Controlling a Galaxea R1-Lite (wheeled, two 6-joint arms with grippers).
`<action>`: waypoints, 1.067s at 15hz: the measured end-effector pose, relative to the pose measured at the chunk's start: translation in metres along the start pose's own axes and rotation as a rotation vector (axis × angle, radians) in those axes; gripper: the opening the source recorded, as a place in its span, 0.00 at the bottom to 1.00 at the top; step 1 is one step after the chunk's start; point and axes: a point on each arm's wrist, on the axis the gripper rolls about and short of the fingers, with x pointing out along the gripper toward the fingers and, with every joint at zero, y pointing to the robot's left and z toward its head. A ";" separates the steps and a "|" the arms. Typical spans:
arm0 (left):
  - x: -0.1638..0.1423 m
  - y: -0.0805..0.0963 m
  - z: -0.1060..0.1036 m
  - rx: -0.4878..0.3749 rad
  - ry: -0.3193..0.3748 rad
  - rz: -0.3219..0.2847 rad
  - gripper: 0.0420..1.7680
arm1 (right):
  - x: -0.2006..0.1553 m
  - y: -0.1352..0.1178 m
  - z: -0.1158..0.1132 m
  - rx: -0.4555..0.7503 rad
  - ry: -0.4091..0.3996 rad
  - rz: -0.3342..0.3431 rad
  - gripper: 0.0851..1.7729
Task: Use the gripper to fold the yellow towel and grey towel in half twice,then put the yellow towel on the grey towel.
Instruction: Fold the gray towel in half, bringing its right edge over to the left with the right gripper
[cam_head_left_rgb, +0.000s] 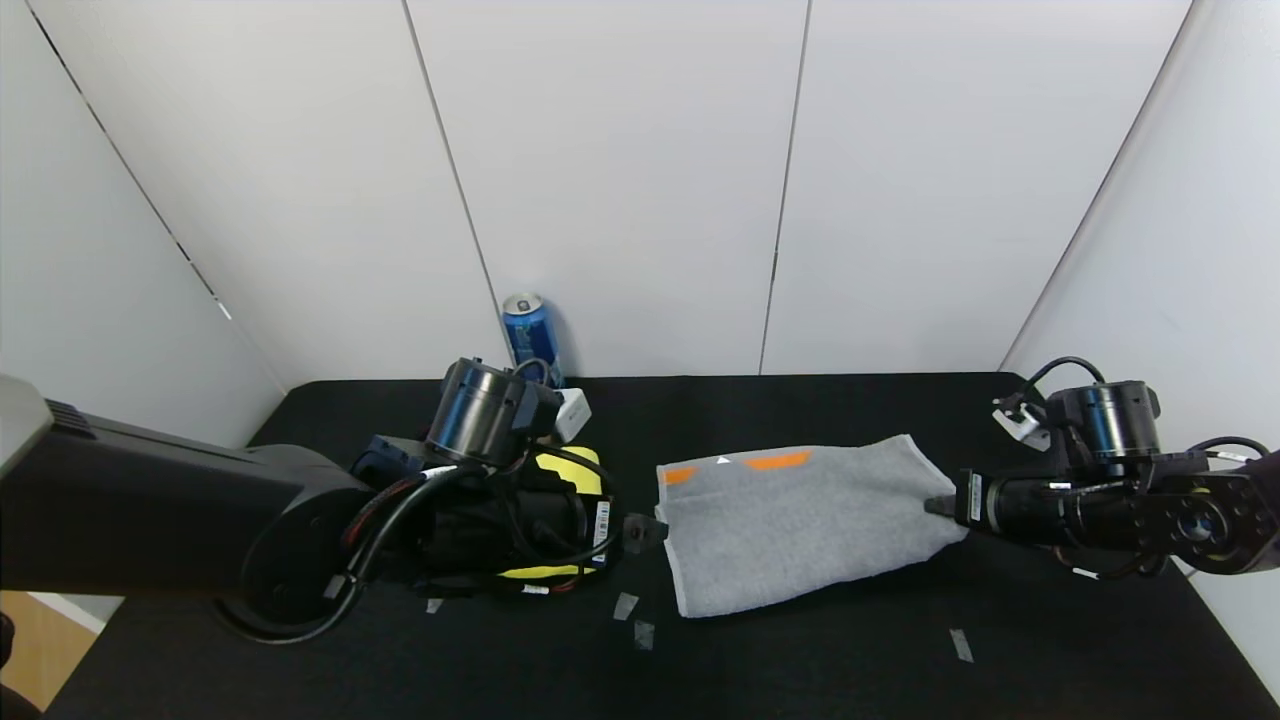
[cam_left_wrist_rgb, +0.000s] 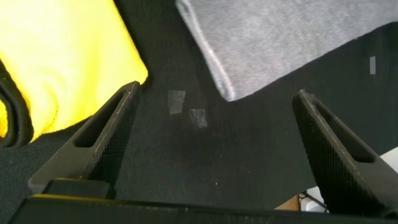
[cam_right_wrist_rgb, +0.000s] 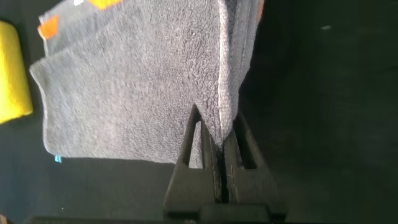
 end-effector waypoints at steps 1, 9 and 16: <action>0.000 0.000 0.000 -0.001 0.000 0.000 0.97 | -0.004 -0.003 0.002 0.009 -0.006 -0.007 0.04; 0.000 0.001 -0.001 -0.003 0.002 0.003 0.97 | -0.018 0.004 0.006 -0.003 -0.033 0.013 0.04; 0.000 0.001 0.000 -0.003 0.000 0.003 0.97 | -0.009 0.058 -0.007 -0.111 0.007 0.125 0.04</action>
